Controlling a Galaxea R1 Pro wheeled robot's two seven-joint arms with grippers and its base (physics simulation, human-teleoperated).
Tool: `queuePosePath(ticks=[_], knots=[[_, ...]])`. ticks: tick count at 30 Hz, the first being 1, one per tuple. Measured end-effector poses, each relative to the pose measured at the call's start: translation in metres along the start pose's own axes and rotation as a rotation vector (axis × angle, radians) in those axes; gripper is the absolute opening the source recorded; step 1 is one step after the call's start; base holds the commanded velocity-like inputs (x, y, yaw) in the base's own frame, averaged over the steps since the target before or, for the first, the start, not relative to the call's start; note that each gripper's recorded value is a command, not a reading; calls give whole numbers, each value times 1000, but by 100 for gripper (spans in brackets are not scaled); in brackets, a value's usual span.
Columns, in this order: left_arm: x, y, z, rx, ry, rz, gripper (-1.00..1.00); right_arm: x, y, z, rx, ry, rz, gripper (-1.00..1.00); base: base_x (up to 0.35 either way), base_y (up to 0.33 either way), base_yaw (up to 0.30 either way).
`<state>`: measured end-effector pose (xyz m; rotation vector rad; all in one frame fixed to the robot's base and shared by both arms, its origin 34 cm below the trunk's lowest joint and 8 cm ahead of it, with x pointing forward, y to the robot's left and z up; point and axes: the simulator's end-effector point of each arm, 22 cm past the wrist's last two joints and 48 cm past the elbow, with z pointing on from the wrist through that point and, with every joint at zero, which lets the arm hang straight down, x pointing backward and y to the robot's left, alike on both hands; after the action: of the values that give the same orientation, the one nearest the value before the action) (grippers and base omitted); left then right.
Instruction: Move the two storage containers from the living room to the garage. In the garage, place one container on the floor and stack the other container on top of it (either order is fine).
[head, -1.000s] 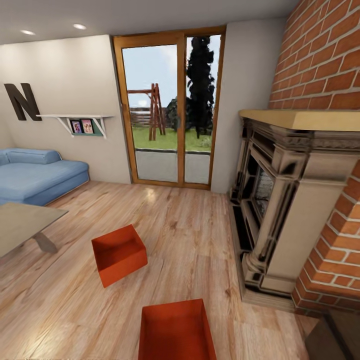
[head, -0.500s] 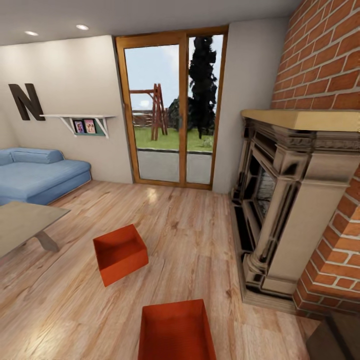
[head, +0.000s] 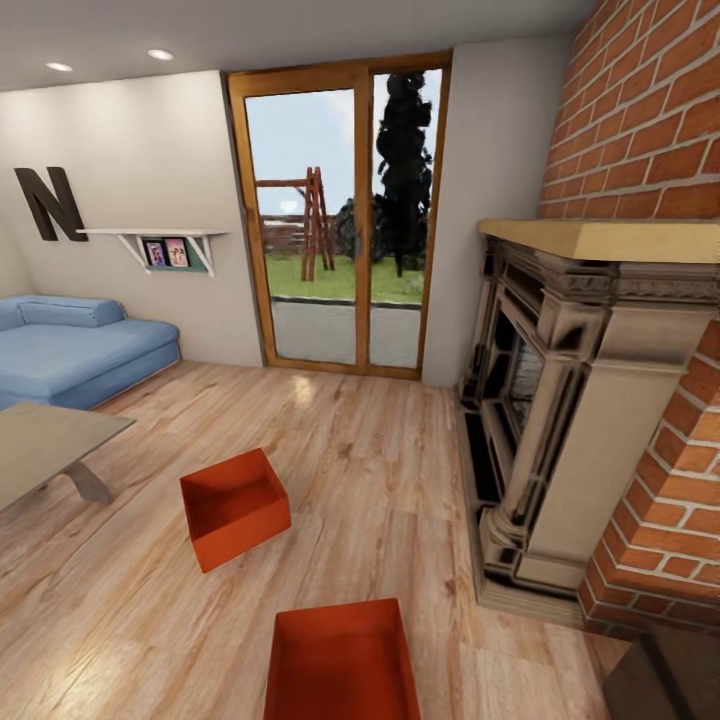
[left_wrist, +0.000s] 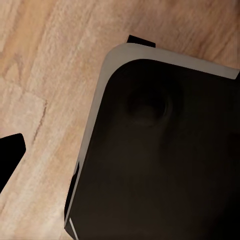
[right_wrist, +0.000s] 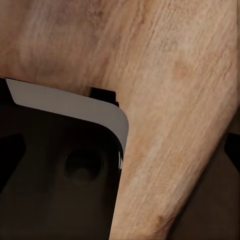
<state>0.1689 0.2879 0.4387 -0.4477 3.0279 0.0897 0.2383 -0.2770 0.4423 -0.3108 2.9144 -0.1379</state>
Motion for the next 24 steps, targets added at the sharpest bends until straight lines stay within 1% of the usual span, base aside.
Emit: queuePosePath(ticks=[4, 11, 21, 24], knots=[[0, 0, 0, 0, 0, 0, 100, 0, 0, 0, 0, 0, 0, 100, 0, -31, 50], [0, 0, 0, 0, 0, 0, 100, 0, 0, 0, 0, 0, 0, 100, 0, -4, 185], [0, 0, 0, 0, 0, 1, 100, 0, 0, 0, 0, 0, 0, 100, 0, 0, 17], [0, 0, 0, 0, 0, 1, 100, 0, -1, 0, 1, 0, 0, 100, 0, 0, 154]])
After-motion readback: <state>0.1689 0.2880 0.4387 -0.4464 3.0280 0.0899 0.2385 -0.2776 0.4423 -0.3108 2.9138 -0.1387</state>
